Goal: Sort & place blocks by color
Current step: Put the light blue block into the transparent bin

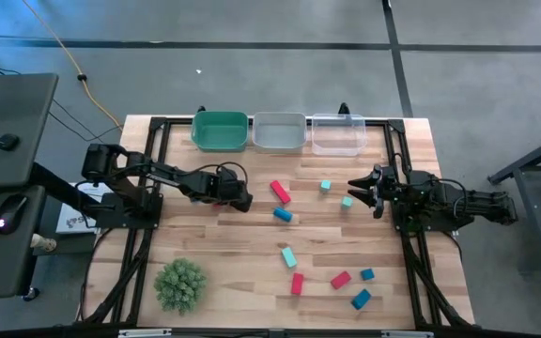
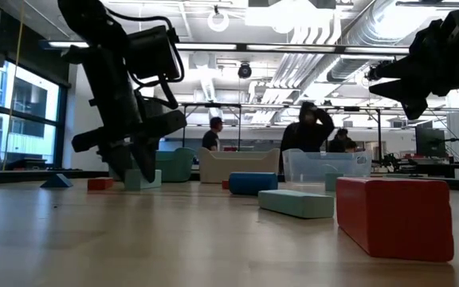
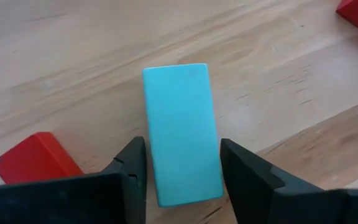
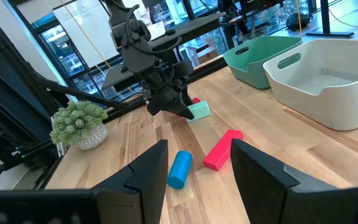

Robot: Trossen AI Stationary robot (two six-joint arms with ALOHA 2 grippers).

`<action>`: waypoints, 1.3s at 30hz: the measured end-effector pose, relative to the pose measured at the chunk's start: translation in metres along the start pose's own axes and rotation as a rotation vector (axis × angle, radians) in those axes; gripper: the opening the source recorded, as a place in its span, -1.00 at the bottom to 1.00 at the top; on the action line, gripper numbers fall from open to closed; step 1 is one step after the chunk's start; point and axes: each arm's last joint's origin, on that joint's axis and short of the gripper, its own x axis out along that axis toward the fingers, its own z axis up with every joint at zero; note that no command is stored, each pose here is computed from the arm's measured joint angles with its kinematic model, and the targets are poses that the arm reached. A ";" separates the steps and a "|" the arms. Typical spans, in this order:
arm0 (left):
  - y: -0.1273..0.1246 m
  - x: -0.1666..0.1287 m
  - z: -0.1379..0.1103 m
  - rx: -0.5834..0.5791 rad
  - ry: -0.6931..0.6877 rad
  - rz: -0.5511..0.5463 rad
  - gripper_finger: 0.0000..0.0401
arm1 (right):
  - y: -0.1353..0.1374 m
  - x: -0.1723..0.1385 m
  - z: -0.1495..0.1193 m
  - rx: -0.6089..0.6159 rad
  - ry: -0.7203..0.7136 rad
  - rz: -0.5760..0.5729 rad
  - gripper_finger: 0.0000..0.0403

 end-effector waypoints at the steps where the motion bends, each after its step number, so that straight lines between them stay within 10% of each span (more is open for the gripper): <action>1: 0.000 0.000 0.000 0.002 0.000 0.001 -0.41 | 0.000 0.000 0.000 0.000 0.000 0.000 -0.18; 13: 0.000 0.000 0.000 0.079 -0.002 -0.006 -0.83 | 0.000 0.000 0.000 0.000 0.000 0.000 -0.18; 39: -0.012 -0.028 -0.007 0.183 0.019 -0.178 -0.86 | 0.000 0.000 0.000 0.000 0.000 0.000 -0.18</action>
